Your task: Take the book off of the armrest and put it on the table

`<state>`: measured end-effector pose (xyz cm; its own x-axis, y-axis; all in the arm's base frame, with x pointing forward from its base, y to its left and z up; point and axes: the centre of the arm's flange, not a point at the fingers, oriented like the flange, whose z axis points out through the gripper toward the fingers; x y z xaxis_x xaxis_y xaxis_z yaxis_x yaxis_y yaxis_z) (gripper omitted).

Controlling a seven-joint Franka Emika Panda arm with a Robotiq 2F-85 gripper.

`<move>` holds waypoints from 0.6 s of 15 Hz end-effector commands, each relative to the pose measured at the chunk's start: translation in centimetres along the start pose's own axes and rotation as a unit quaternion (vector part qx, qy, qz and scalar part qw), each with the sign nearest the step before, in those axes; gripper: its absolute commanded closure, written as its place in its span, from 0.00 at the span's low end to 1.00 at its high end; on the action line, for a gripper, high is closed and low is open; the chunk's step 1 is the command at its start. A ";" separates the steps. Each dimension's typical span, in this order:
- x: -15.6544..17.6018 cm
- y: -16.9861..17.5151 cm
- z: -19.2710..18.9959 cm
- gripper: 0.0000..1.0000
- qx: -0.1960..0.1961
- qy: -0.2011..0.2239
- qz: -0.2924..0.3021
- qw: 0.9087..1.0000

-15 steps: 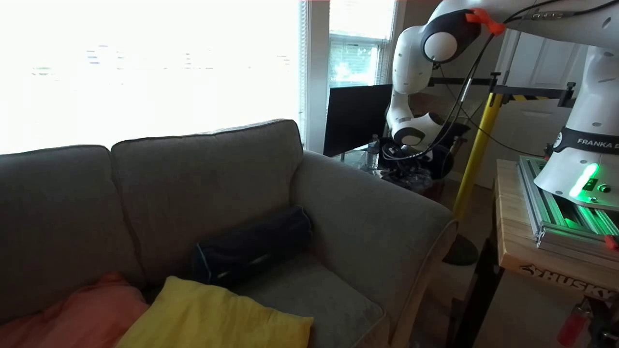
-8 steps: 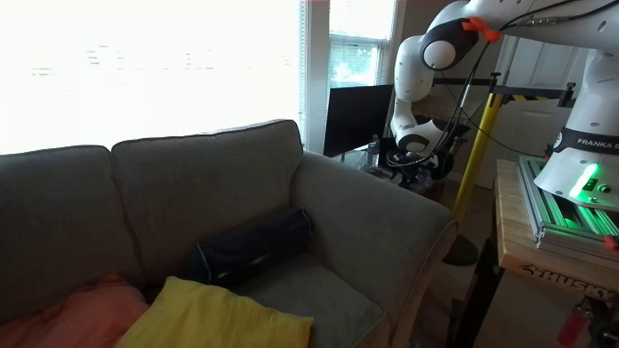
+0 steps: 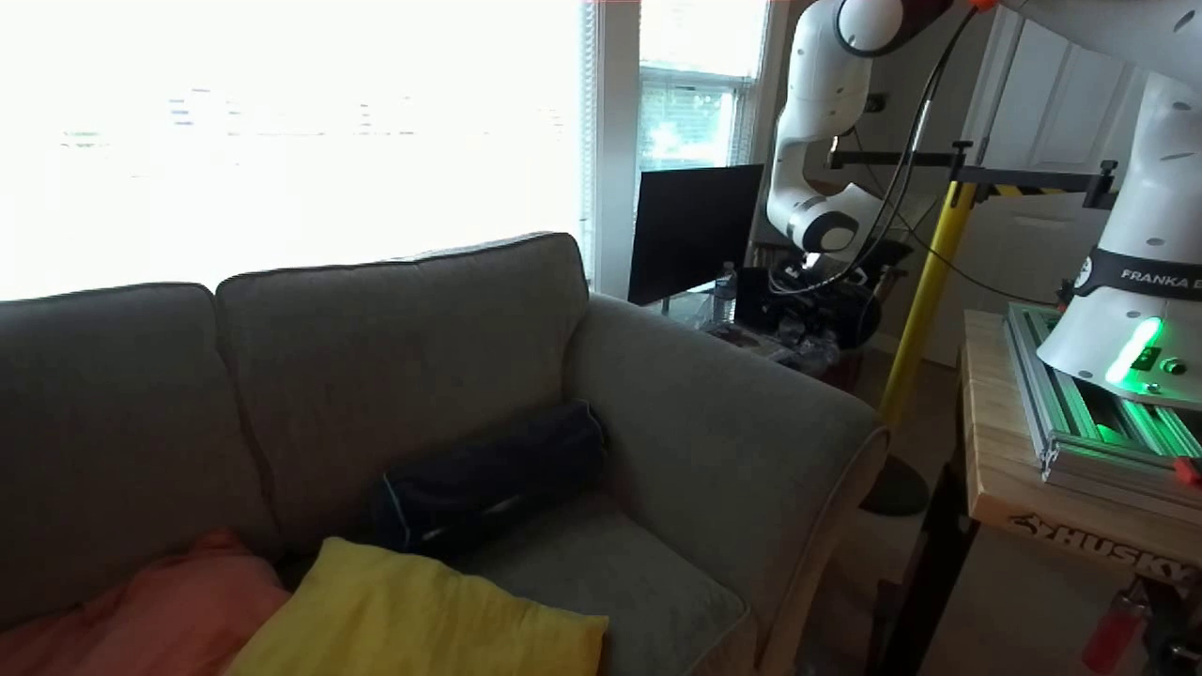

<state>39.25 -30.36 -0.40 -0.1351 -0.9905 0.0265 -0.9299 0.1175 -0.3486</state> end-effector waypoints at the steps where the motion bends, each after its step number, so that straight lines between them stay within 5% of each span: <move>1: 0.8 -2.5 -7.7 0.00 -0.034 -0.039 -0.090 0.995; 5: 1.0 -6.3 -13.5 0.00 -0.064 -0.037 -0.217 0.973; 9: -2.5 -11.1 -18.1 0.00 -0.090 -0.034 -0.344 0.934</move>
<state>42.19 -31.46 15.22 0.4042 -0.9054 0.1295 -0.8940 -0.4210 -0.1532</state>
